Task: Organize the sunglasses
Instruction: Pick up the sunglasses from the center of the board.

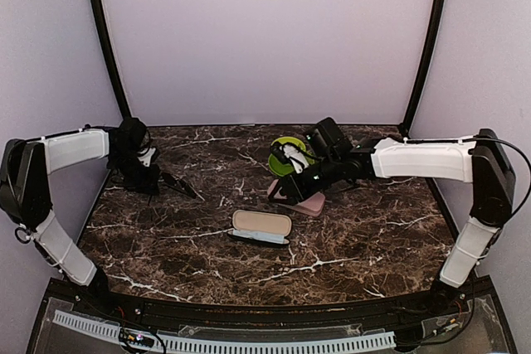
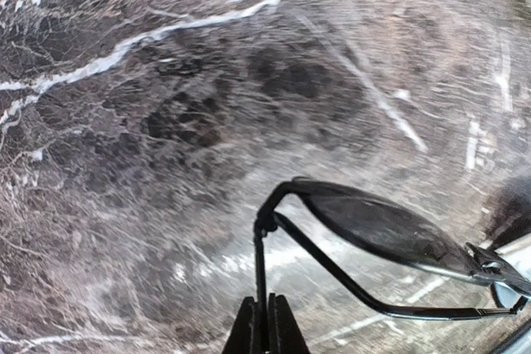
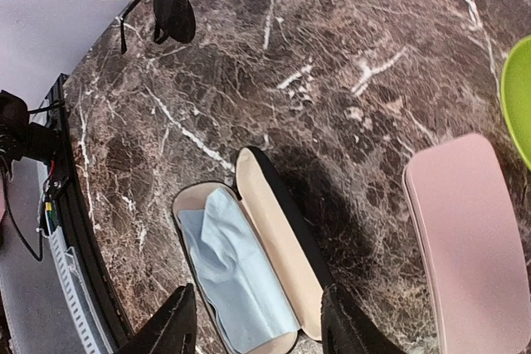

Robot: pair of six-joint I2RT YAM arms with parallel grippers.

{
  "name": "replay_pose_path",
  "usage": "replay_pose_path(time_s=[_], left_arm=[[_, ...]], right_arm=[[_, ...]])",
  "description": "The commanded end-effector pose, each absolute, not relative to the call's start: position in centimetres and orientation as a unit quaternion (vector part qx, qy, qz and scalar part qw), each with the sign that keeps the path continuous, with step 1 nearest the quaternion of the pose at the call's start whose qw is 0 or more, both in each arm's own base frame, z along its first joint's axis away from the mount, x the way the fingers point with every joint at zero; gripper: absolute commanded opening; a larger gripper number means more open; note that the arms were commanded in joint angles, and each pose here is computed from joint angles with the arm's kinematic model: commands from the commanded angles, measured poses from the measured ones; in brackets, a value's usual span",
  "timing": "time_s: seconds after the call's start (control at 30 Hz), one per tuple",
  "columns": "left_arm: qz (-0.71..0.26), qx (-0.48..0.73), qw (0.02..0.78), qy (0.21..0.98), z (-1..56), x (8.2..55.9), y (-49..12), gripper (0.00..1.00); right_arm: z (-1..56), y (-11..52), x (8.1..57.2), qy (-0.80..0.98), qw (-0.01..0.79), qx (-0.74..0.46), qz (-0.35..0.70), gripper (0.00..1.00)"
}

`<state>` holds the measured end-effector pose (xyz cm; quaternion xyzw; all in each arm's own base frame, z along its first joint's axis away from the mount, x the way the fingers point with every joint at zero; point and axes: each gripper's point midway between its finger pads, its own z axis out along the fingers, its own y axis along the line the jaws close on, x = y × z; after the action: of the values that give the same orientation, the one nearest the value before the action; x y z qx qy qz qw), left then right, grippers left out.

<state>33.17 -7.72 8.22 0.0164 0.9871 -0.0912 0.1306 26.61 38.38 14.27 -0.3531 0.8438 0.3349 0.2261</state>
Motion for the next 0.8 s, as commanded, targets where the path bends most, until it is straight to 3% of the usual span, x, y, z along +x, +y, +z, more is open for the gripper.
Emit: replay_pose_path(time_s=[0.0, 0.17, 0.37, 0.63, 0.77], left_arm=[[-0.131, 0.038, 0.119, 0.983, 10.7, 29.9, -10.6, 0.0], [-0.149, 0.086, 0.144, 0.975, 12.6, 28.4, -14.3, 0.0], [-0.171, 0.12, 0.173, 0.963, 13.9, 27.3, -17.3, 0.0], [-0.192, 0.166, 0.214, 0.943, 14.5, 27.2, -20.5, 0.0], [-0.197, 0.182, 0.222, 0.937, 14.7, 27.3, -21.9, 0.0]], right_arm=[[17.3, 41.1, 26.5, 0.812, 0.242, -0.384, 0.366, 0.54], [19.0, 44.2, 25.9, 0.791, 0.221, -0.382, 0.423, 0.59], [19.9, 45.8, 24.5, 0.773, 0.172, -0.36, 0.493, 0.76], [20.2, 46.9, 23.1, 0.751, 0.11, -0.318, 0.568, 0.87], [19.1, 47.2, 22.4, 0.745, 0.075, -0.3, 0.591, 0.97]])
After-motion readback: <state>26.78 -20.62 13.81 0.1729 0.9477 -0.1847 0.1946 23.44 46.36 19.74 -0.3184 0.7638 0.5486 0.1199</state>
